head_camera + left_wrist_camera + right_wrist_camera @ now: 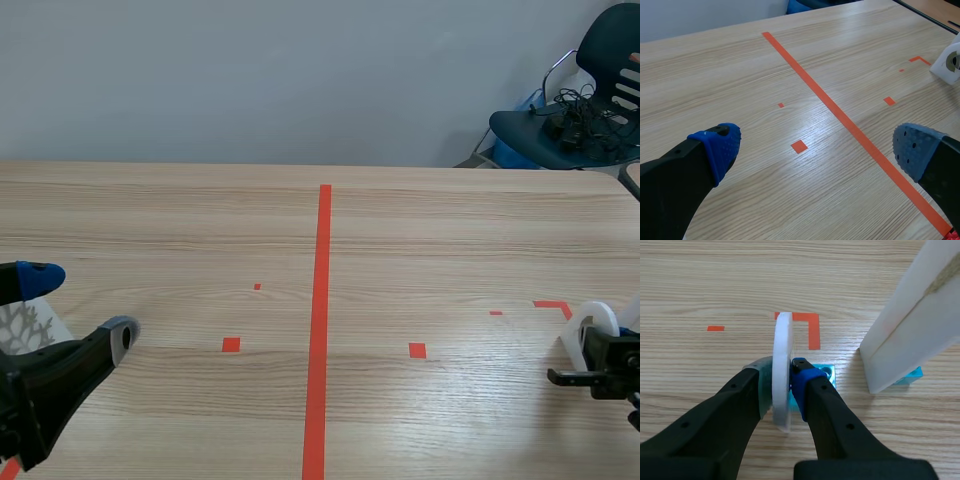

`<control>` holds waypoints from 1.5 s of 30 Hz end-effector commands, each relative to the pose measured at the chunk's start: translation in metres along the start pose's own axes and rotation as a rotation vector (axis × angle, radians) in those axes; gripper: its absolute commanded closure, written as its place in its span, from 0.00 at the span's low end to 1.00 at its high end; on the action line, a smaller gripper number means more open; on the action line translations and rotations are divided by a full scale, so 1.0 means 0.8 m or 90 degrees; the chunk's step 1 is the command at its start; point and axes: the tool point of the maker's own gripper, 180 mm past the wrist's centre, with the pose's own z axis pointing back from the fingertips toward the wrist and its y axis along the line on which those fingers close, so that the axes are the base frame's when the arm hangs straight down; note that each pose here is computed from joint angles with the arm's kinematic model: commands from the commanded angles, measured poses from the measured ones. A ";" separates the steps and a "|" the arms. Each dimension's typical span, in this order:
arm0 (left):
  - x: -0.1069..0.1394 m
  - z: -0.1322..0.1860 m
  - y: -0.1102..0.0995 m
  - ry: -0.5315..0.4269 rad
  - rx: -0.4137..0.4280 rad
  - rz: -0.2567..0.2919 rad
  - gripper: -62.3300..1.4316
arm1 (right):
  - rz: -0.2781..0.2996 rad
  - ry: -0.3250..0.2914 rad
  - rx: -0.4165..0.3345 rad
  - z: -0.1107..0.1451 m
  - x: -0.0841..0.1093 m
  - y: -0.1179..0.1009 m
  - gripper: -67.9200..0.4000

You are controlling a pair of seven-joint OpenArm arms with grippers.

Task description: Do the leaf sorting experiment

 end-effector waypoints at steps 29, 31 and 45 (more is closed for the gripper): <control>0.016 -0.001 -0.001 -0.026 -0.003 -0.007 0.00 | 0.086 -0.222 0.116 0.053 0.213 0.060 0.21; 0.016 -0.001 -0.001 -0.026 -0.003 -0.007 0.00 | 0.087 -0.203 0.137 0.065 0.209 0.072 0.21; 0.016 -0.001 -0.001 -0.026 -0.003 -0.007 0.00 | 0.110 -0.062 0.266 0.148 0.168 0.141 0.17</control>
